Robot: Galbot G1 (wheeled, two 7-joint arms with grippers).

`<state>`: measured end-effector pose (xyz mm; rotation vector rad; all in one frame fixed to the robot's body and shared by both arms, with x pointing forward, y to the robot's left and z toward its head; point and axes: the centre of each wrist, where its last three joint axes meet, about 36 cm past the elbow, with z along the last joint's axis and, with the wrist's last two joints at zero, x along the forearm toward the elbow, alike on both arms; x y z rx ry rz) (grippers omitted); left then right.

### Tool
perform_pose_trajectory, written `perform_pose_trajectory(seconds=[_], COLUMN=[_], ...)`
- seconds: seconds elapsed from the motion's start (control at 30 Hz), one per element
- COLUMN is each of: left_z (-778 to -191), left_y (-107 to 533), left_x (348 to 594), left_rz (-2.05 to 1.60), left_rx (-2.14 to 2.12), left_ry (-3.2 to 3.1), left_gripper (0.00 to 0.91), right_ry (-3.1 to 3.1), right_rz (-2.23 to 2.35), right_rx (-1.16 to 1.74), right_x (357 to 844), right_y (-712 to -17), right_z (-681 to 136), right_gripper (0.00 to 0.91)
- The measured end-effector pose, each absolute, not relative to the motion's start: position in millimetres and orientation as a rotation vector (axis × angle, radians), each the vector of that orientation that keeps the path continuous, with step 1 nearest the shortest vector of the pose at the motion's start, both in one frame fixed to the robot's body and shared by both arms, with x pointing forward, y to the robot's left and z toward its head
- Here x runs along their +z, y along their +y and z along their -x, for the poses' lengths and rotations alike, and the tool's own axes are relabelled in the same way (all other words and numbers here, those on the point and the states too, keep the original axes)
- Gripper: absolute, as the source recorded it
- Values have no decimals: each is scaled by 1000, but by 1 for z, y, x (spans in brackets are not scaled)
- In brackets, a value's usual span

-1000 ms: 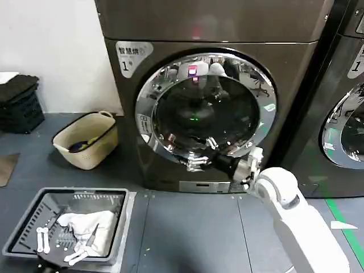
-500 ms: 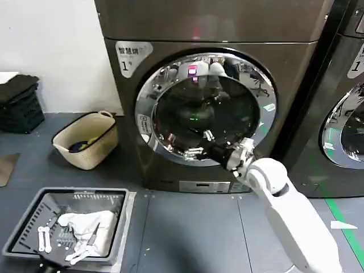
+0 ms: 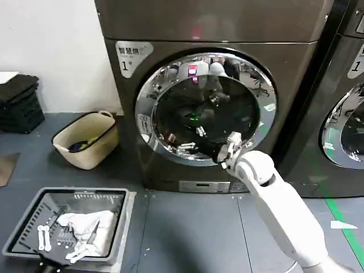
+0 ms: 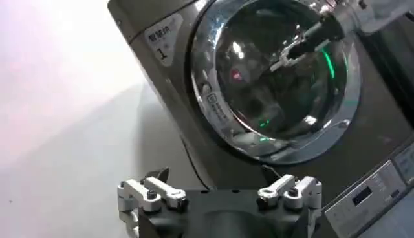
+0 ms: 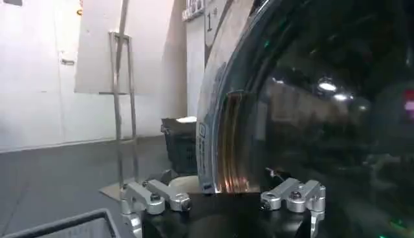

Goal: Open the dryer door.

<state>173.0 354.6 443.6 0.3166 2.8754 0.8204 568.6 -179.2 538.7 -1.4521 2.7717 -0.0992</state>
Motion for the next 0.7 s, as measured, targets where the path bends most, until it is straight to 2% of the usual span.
perform_pose_trajectory(seconds=[0.7], left_z=[-173], left_y=[355], left_x=[442], left_rz=[-316], left_rx=[820], left_ry=[2878], left_gripper=[907], right_ry=[2796], right_rz=[1432], right_rx=[-94], right_x=[539], right_y=[-142], right_z=[-583], right_gripper=[907])
